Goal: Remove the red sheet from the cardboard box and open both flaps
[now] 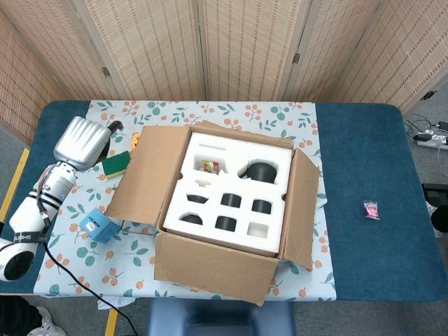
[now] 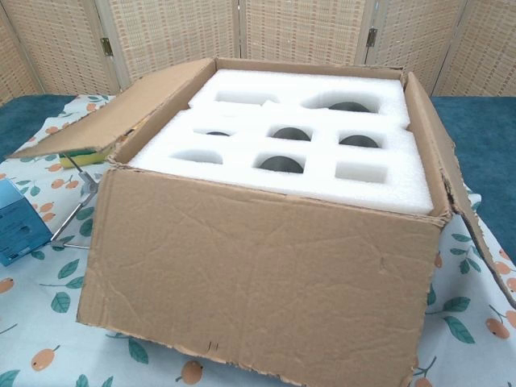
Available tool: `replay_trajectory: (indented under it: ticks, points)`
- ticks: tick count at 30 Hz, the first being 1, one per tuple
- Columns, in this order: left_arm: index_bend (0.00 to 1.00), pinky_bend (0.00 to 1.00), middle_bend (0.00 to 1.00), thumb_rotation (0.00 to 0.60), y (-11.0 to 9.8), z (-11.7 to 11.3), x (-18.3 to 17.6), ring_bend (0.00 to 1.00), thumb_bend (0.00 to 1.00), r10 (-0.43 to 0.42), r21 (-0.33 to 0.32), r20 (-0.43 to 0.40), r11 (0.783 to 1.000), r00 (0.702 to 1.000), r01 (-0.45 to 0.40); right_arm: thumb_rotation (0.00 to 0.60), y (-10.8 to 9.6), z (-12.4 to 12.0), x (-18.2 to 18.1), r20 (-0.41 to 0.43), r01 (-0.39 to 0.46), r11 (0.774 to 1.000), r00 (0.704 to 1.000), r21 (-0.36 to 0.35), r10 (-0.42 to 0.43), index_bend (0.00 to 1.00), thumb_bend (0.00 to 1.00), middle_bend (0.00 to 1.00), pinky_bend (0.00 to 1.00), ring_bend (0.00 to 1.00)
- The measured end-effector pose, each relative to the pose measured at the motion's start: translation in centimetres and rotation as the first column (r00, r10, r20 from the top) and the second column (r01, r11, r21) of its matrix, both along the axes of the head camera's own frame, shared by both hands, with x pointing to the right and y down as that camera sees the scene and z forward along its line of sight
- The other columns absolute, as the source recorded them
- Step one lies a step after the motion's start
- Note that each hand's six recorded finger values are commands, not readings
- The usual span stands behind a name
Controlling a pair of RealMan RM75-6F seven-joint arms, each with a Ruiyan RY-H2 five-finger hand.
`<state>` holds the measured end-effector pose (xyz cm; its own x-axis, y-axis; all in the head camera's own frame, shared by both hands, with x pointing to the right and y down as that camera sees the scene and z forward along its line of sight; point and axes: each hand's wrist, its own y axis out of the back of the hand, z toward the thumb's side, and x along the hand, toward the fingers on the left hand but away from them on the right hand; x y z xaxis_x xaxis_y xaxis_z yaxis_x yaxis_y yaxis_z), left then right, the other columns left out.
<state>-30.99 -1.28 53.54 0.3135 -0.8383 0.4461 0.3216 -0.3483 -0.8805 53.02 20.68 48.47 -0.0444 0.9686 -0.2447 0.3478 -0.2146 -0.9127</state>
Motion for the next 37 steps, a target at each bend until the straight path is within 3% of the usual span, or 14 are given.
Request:
replay_trajectory:
  ticks: [2, 4, 6, 10, 13, 17, 21, 23, 27, 32, 37]
  points:
    - [0.08, 0.34, 0.38, 0.6, 1.2, -0.2, -1.9, 0.31, 0.71, -0.053, 0.011, -0.025, 0.999, 0.998, 0.053, 0.253, -0.1, 0.3, 0.0, -0.027, -0.005, 1.0, 1.0, -0.009, 0.004, 0.27, 0.66, 0.0, 0.0, 0.0]
    - [0.03, 0.26, 0.23, 0.6, 2.5, -0.4, -3.7, 0.2, 0.64, -0.107, 0.018, -0.045, 0.994, 0.993, 0.108, 0.254, -0.3, 0.6, 0.0, -0.05, -0.009, 1.0, 0.999, -0.01, 0.009, 0.26, 0.66, 0.0, 0.0, 0.0]
    - [0.0, 0.22, 0.17, 0.6, 4.4, -0.8, -5.9, 0.15, 0.59, -0.178, 0.026, -0.066, 0.983, 0.982, 0.181, 0.255, -0.4, 0.7, 0.0, -0.071, -0.01, 1.0, 0.997, -0.009, 0.009, 0.26, 0.66, 0.0, 0.0, 0.0]
    - [0.0, 0.09, 0.14, 0.6, 8.7, -1.8, -10.3, 0.07, 0.54, -0.318, 0.053, -0.091, 0.945, 0.944, 0.324, 0.254, -0.6, 0.9, -0.5, -0.126, 0.003, 1.0, 0.992, 0.001, -0.003, 0.26, 0.65, 0.0, 0.0, 0.0]
    - [0.0, 0.05, 0.12, 0.6, 13.2, -2.4, -13.6, 0.05, 0.54, -0.427, 0.077, -0.094, 0.898, 0.899, 0.434, 0.256, -0.6, 1.2, -1.1, -0.165, 0.022, 1.0, 0.986, 0.008, -0.021, 0.25, 0.65, 0.0, 0.0, 0.0]
    - [0.0, 0.0, 0.11, 0.6, 20.8, -2.3, -16.7, 0.05, 0.54, -0.547, 0.088, -0.103, 0.827, 0.831, 0.555, 0.255, -0.6, 2.1, -2.2, -0.212, 0.052, 0.999, 0.976, -0.007, -0.052, 0.25, 0.65, 0.0, 0.0, 0.0]
    - [0.0, 0.0, 0.1, 0.6, 26.2, -1.1, -18.3, 0.04, 0.54, -0.611, 0.07, -0.117, 0.781, 0.783, 0.62, 0.255, -0.4, 3.0, -3.3, -0.251, 0.076, 0.997, 0.965, -0.031, -0.081, 0.25, 0.65, 0.0, 0.0, 0.0]
    - [0.0, 0.0, 0.1, 0.6, 27.6, -0.7, -19.2, 0.04, 0.54, -0.616, 0.062, -0.11, 0.779, 0.78, 0.624, 0.255, -0.3, 3.4, -3.8, -0.279, 0.085, 0.996, 0.956, -0.042, -0.093, 0.25, 0.65, 0.0, 0.0, 0.0]
    - [0.0, 0.0, 0.1, 0.6, 27.9, -0.9, -19.0, 0.04, 0.54, -0.595, 0.06, -0.151, 0.792, 0.79, 0.608, 0.257, 0.1, 4.0, -4.4, -0.292, 0.091, 0.993, 0.95, -0.075, -0.109, 0.25, 0.65, 0.0, 0.0, 0.0]
    - [0.0, 0.0, 0.1, 0.6, 27.6, -0.8, -18.4, 0.04, 0.54, -0.525, 0.07, -0.194, 0.835, 0.829, 0.546, 0.257, 0.2, 4.0, -4.4, -0.228, 0.089, 0.992, 0.968, -0.088, -0.107, 0.25, 0.65, 0.0, 0.0, 0.0]
    - [0.0, 0.0, 0.1, 0.6, 27.6, 0.2, -18.3, 0.04, 0.54, -0.53, 0.032, -0.179, 0.839, 0.829, 0.543, 0.256, 0.1, 4.1, -3.8, -0.184, 0.094, 0.99, 0.977, -0.102, -0.112, 0.25, 0.65, 0.0, 0.0, 0.0]
